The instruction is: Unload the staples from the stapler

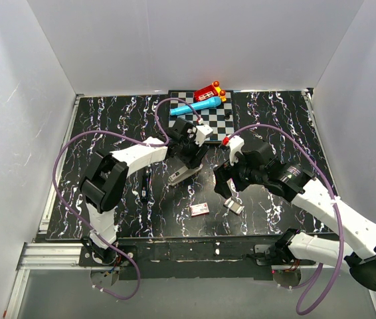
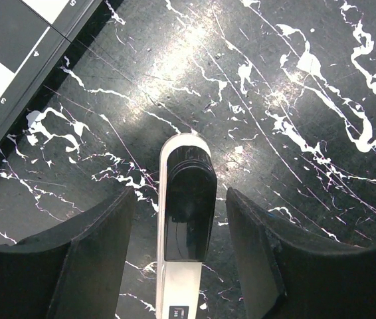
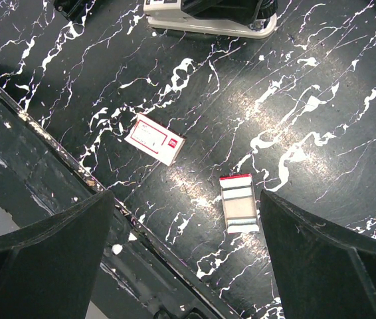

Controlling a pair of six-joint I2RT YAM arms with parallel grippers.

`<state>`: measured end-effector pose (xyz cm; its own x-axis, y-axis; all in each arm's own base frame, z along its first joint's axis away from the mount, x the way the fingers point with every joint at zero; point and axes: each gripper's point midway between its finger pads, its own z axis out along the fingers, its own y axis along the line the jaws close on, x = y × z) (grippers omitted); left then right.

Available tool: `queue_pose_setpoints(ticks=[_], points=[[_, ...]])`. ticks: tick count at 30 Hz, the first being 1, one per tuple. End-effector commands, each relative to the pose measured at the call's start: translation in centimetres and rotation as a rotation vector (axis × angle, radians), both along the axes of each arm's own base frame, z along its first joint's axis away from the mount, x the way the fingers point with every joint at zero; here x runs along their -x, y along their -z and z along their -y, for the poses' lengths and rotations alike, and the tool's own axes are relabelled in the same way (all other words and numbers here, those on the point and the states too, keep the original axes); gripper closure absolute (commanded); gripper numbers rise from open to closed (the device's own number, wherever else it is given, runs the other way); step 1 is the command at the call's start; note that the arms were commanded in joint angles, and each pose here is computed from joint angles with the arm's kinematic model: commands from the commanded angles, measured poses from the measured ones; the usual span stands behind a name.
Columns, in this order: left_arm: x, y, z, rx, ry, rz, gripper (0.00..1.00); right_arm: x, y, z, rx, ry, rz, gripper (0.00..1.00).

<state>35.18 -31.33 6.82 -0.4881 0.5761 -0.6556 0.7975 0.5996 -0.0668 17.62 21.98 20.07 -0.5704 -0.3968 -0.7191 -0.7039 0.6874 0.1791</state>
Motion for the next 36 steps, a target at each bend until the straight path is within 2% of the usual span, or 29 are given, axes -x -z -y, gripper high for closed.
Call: queue_pose_setpoints(ticks=[1, 11, 17, 23, 25, 30, 36], points=[[-0.6, -1.3, 0.8, 0.015, 0.022, 0.032, 0.44, -0.6, -2.0, -0.9, -0.048, -0.013, 0.047, 0.02], [-0.4, -0.3, 0.7, 0.003, 0.02, 0.013, 0.47, -0.4, -1.9, -1.1, -0.059, -0.016, 0.039, 0.02], [-0.4, 0.1, 0.9, 0.006, 0.025, 0.002, 0.56, -0.5, -1.6, -1.3, -0.059, -0.018, 0.029, 0.02], [-0.7, 0.5, 1.1, 0.003, 0.024, 0.003, 0.6, -0.4, -1.6, -1.3, -0.061, -0.017, 0.029, 0.02], [-0.8, 0.3, 1.1, 0.004, 0.026, 0.009, 0.67, -0.4, -1.7, -1.2, -0.062, -0.018, 0.033, 0.02], [-1.0, -0.5, 1.4, 0.02, 0.031, 0.021, 1.0, -0.4, -1.4, -1.2, -0.06, -0.017, 0.028, 0.02], [-0.6, -2.8, 1.7, 0.085, 0.006, 0.023, 1.0, -0.6, -1.5, -0.8, -0.051, -0.001, 0.047, 0.02]])
